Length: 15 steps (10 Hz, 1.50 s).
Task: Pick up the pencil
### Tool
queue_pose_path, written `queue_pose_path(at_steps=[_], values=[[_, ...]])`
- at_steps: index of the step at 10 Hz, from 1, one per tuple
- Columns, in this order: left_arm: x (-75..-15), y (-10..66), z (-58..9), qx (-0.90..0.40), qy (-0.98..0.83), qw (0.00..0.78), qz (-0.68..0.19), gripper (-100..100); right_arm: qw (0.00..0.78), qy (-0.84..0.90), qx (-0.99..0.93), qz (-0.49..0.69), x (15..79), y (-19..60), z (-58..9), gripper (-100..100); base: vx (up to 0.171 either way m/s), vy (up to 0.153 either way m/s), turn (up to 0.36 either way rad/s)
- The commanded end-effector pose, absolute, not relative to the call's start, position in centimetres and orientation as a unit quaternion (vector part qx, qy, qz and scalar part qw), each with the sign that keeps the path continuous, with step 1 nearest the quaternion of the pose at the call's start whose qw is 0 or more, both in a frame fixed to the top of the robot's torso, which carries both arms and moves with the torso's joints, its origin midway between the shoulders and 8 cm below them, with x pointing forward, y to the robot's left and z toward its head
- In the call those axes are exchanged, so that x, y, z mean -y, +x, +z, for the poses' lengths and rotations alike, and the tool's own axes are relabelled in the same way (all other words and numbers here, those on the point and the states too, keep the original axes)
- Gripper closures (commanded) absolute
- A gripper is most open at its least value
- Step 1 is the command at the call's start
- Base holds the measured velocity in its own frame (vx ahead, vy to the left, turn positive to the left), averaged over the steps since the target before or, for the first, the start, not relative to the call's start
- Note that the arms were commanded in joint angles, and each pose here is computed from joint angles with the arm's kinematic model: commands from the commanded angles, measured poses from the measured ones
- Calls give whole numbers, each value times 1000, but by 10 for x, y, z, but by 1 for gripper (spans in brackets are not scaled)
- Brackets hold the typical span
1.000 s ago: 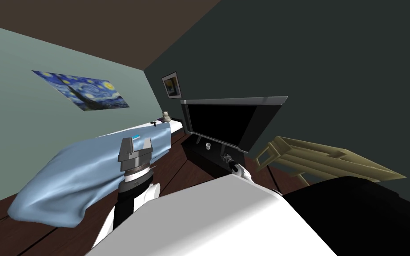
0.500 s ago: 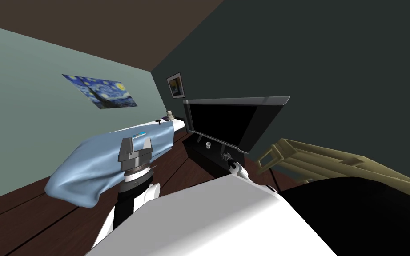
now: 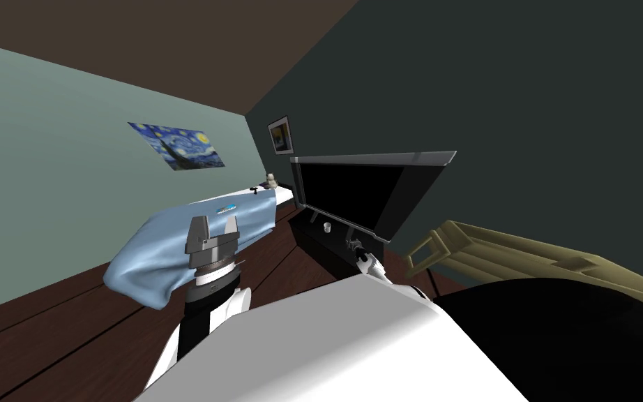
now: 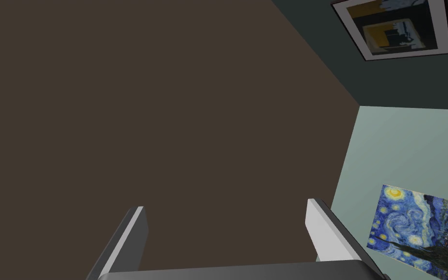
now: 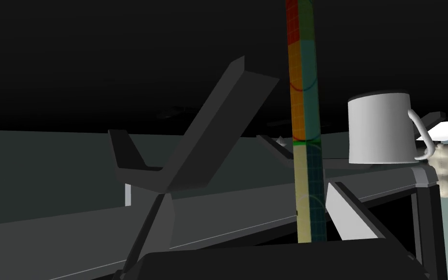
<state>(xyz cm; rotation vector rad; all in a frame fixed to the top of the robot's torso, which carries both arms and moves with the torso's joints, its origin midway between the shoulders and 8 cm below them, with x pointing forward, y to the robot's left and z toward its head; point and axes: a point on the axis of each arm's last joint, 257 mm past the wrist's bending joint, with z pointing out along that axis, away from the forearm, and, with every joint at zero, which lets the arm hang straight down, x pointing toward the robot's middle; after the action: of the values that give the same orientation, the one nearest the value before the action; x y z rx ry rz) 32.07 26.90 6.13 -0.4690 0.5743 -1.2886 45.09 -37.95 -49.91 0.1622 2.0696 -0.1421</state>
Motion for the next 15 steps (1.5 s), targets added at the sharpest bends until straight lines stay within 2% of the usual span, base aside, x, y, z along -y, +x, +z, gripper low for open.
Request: queue_pose_path(at_steps=[1, 6, 7, 9, 10, 12, 13, 15], values=[[-269, 321, 61, -261, -213, 736, -587, 0, 504, 73, -858, -65, 380, 452, -501, -100, -57, -60, 74], [-269, 321, 61, -261, -214, 736, -587, 0, 498, 98, -859, -68, 370, 459, -507, -100, -49, -44, 93], [-269, 321, 61, -261, -214, 736, -587, 0, 495, 97, -861, -59, 350, 466, -510, -100, -62, -50, 139], [-269, 321, 61, -261, -214, 736, -587, 0, 494, 107, -860, -65, 359, 463, -511, -100, -43, -37, 37], [-269, 321, 61, -261, -214, 736, -586, 0, 491, 105, -863, -55, 336, 470, -514, -100, -42, -32, 167], [-269, 321, 61, -261, -214, 736, -587, 0, 491, 111, -862, -58, 343, 468, -514, -100, -31, -30, 47], [-269, 321, 61, -261, -214, 736, -586, 0, 490, 111, -862, -59, 343, 468, -514, 100, -4, -7, -18], [-269, 321, 61, -261, -214, 736, -587, 0, 490, 111, -863, -61, 345, 467, -514, 100, -2, -1, 8]])
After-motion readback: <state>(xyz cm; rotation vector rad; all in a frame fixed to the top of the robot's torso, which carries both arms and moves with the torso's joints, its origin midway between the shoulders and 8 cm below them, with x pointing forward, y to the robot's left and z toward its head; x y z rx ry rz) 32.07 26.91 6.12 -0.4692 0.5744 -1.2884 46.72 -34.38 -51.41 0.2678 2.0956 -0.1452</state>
